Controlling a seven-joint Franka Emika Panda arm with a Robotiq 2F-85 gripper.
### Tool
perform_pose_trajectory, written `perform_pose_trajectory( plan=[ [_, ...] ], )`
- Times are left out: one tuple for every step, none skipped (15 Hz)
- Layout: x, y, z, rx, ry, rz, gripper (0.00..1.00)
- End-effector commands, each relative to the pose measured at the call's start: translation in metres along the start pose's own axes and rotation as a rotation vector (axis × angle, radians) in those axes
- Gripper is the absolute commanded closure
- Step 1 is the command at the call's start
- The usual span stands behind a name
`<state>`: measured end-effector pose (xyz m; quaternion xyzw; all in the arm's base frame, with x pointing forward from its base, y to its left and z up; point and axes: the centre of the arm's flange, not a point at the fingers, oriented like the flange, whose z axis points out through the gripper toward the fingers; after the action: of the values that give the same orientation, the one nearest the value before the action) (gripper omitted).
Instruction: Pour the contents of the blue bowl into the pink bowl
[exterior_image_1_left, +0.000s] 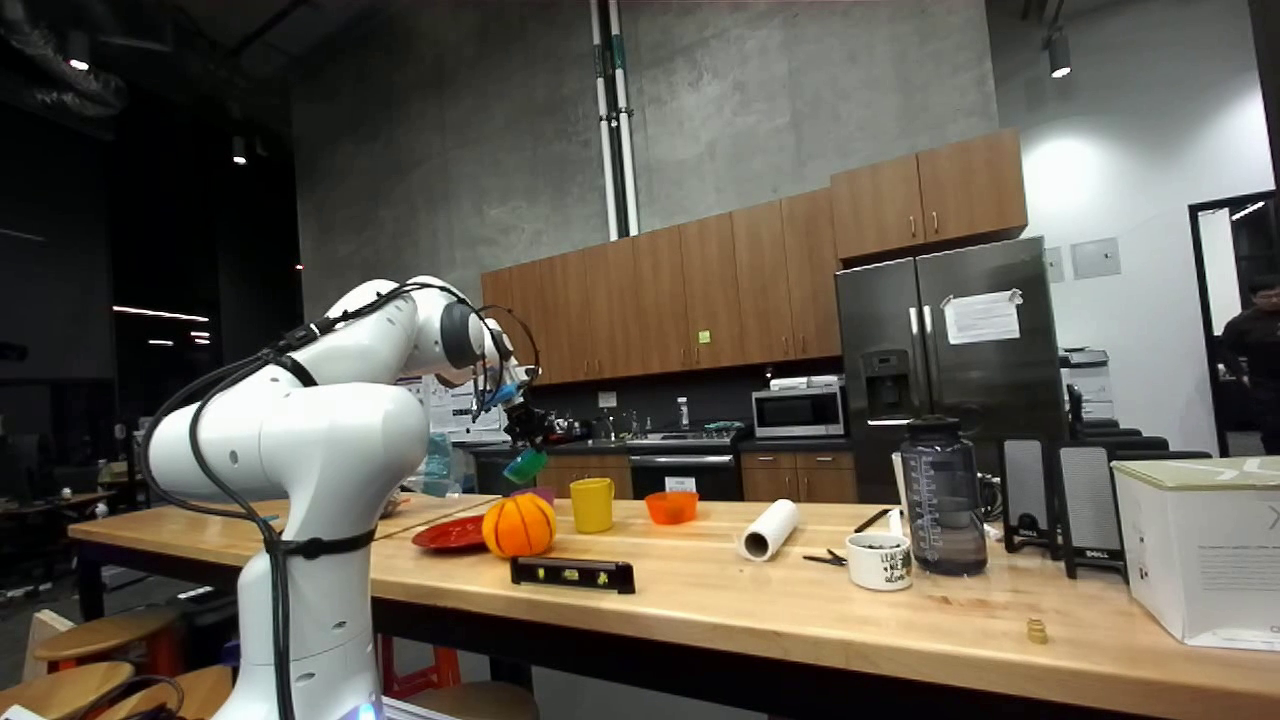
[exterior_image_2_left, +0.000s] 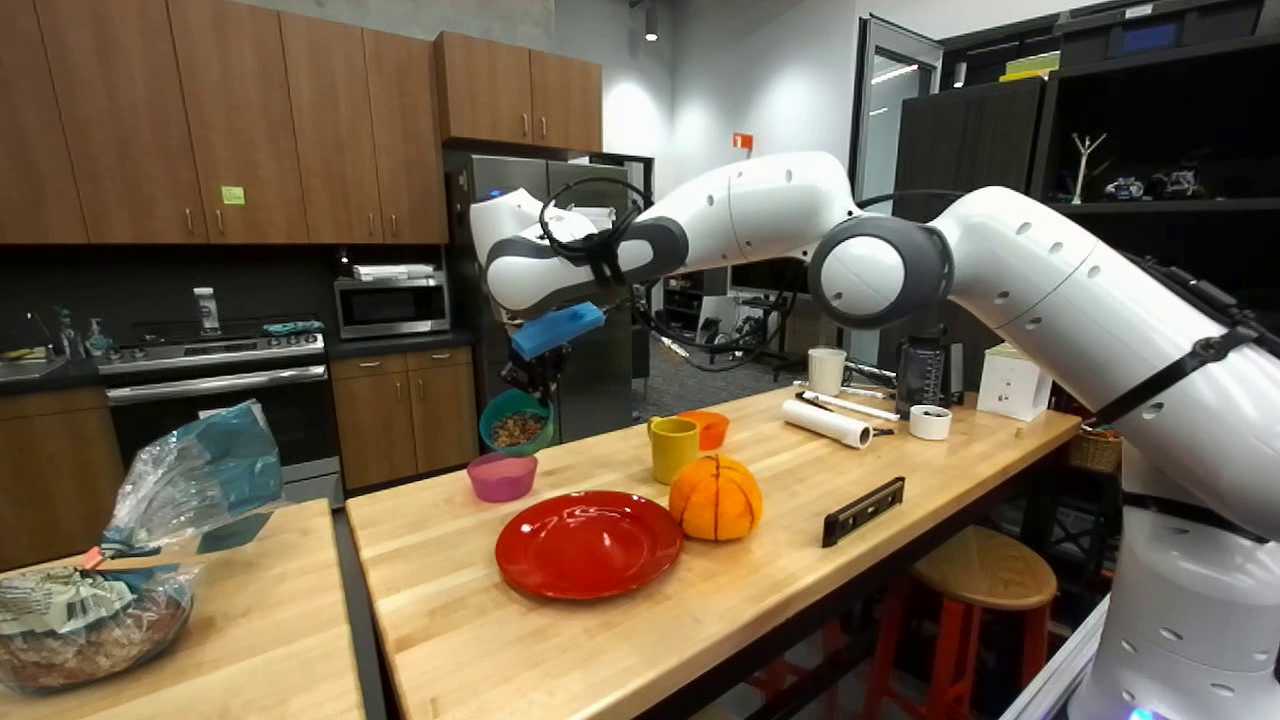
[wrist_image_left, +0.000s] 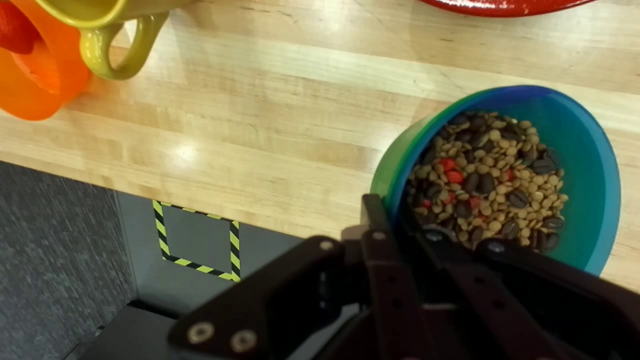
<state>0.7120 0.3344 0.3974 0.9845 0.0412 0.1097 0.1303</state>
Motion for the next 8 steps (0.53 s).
perform_pose_trajectory(
  plan=[
    [0.007, -0.002, 0.002, -0.005, 0.005, 0.0, 0.98],
    [0.009, -0.003, 0.004, -0.007, 0.006, 0.0, 0.98],
    [0.011, -0.004, 0.005, -0.01, 0.007, -0.001, 0.98],
    [0.012, -0.005, 0.007, -0.013, 0.007, -0.003, 0.98],
    [0.013, -0.005, 0.009, -0.013, 0.009, -0.004, 0.98],
    [0.015, -0.006, 0.01, -0.015, 0.011, -0.005, 0.98],
    [0.017, -0.006, 0.009, -0.014, 0.014, -0.006, 0.98],
    [0.018, -0.006, 0.008, -0.013, 0.024, -0.007, 0.98]
  ],
)
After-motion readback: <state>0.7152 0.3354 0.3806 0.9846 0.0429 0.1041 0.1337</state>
